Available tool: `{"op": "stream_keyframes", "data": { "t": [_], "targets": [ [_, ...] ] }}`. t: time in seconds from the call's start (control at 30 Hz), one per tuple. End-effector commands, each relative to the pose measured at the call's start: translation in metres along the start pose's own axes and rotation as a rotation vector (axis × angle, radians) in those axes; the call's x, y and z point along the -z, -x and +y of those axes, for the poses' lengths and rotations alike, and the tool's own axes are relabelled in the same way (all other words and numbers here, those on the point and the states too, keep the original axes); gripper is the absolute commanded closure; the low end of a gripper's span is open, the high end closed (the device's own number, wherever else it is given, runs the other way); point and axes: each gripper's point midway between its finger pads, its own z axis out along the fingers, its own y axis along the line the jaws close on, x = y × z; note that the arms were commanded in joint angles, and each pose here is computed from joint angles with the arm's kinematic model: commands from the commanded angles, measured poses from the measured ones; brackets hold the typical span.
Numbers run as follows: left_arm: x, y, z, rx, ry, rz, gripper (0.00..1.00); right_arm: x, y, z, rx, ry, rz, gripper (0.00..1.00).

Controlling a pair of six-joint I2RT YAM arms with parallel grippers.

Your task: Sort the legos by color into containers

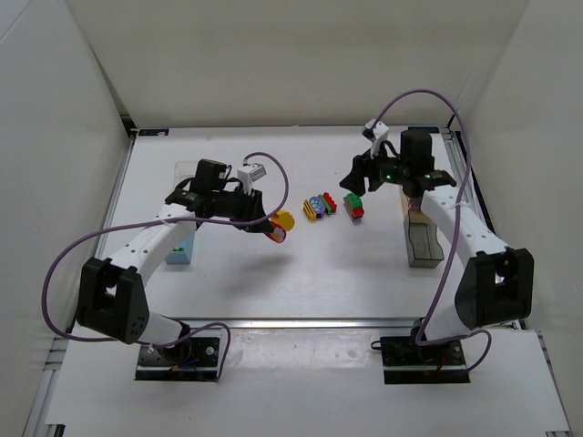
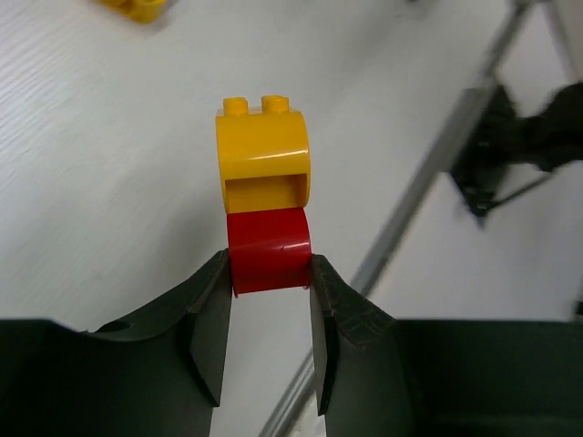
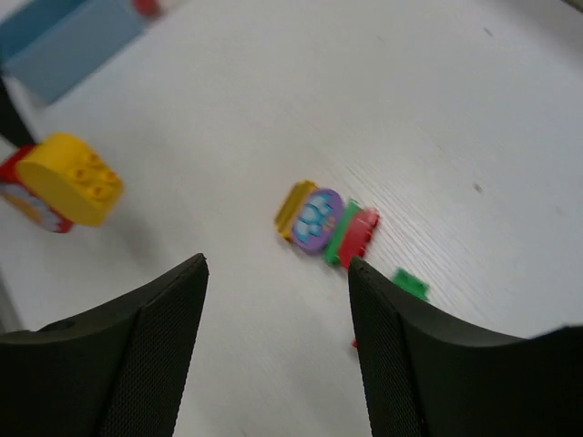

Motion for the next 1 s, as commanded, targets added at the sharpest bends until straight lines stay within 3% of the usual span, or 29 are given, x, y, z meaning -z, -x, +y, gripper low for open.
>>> {"op": "stream_keyframes", "data": {
  "t": [0.0, 0.07, 0.23, 0.97],
  "targets": [
    [0.024, 0.026, -0.069, -0.09, -0.387, -0.107, 0.89, 0.022, 0.021, 0.067, 0.069, 0.391, -0.04, 0.33],
    [0.032, 0.026, -0.092, -0.081, -0.532, -0.09, 0.88, 0.028, 0.022, 0.086, 0.052, 0.519, -0.049, 0.33],
    [0.035, 0.029, -0.112, -0.139, -0.618, -0.066, 0.89, 0.031, 0.019, 0.105, 0.012, 0.651, -0.054, 0.32],
    [0.029, 0.038, -0.103, -0.226, -0.553, -0.085, 0.9, 0.025, 0.023, 0.176, -0.009, 0.846, 0.01, 0.29]
  ]
}}
